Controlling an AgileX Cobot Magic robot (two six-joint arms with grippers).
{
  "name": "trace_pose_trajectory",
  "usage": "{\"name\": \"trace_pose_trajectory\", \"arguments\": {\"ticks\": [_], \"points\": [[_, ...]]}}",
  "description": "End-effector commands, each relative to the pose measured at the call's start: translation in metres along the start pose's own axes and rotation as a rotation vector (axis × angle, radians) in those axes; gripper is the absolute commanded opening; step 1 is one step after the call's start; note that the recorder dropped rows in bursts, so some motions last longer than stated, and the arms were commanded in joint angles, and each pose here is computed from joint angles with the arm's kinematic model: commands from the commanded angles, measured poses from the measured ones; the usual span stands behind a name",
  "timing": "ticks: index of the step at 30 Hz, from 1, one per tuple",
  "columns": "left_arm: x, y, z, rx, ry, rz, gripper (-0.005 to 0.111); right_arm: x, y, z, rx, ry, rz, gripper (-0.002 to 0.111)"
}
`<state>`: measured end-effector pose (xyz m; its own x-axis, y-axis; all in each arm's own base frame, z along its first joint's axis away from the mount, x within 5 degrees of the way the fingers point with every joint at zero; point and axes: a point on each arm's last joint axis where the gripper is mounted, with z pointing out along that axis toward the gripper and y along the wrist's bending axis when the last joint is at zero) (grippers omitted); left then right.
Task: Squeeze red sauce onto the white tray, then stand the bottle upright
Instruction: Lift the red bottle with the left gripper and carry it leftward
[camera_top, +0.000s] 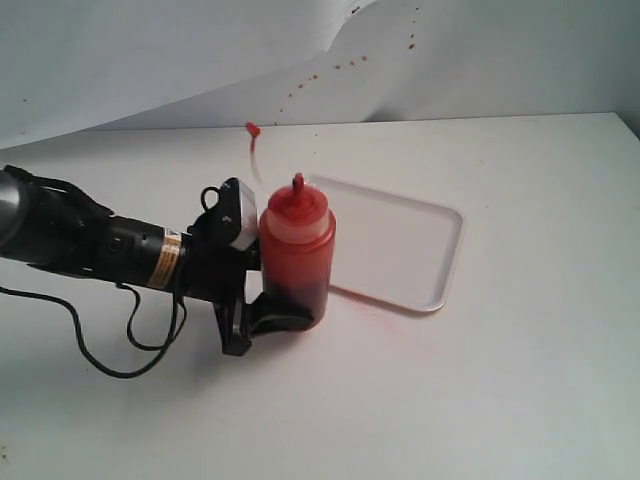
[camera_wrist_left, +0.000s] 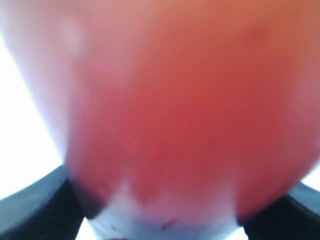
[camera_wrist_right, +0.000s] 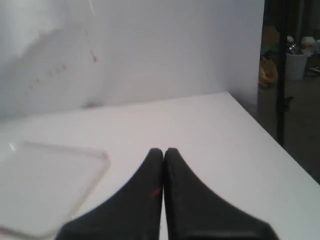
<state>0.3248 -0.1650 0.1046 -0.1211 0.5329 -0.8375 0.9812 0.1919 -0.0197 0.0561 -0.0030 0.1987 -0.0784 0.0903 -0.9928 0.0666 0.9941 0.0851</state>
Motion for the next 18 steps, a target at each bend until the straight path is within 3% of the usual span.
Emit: {"name": "trace_pose_trajectory", "arguments": {"ticks": [1, 6, 10, 14, 18], "points": [[-0.005, 0.011, -0.022, -0.036, -0.063, -0.038, 0.0, -0.021, -0.001, -0.003, -0.024, -0.24, 0.295, 0.0], [-0.001, 0.021, -0.03, -0.102, -0.074, -0.06, 0.0, -0.022, -0.002, -0.003, -0.023, -0.263, 0.326, 0.0], [-0.006, 0.034, -0.032, -0.176, -0.049, -0.007, 0.0, -0.022, -0.001, -0.003, -0.034, -0.252, 0.347, 0.0], [-0.018, 0.046, -0.035, -0.214, -0.065, 0.025, 0.0, -0.017, 0.008, -0.003, -0.141, -0.116, 0.348, 0.0], [-0.028, 0.057, -0.038, -0.253, -0.068, 0.057, 0.0, -0.034, 0.017, -0.002, -0.282, -0.11, 0.327, 0.0]]}}
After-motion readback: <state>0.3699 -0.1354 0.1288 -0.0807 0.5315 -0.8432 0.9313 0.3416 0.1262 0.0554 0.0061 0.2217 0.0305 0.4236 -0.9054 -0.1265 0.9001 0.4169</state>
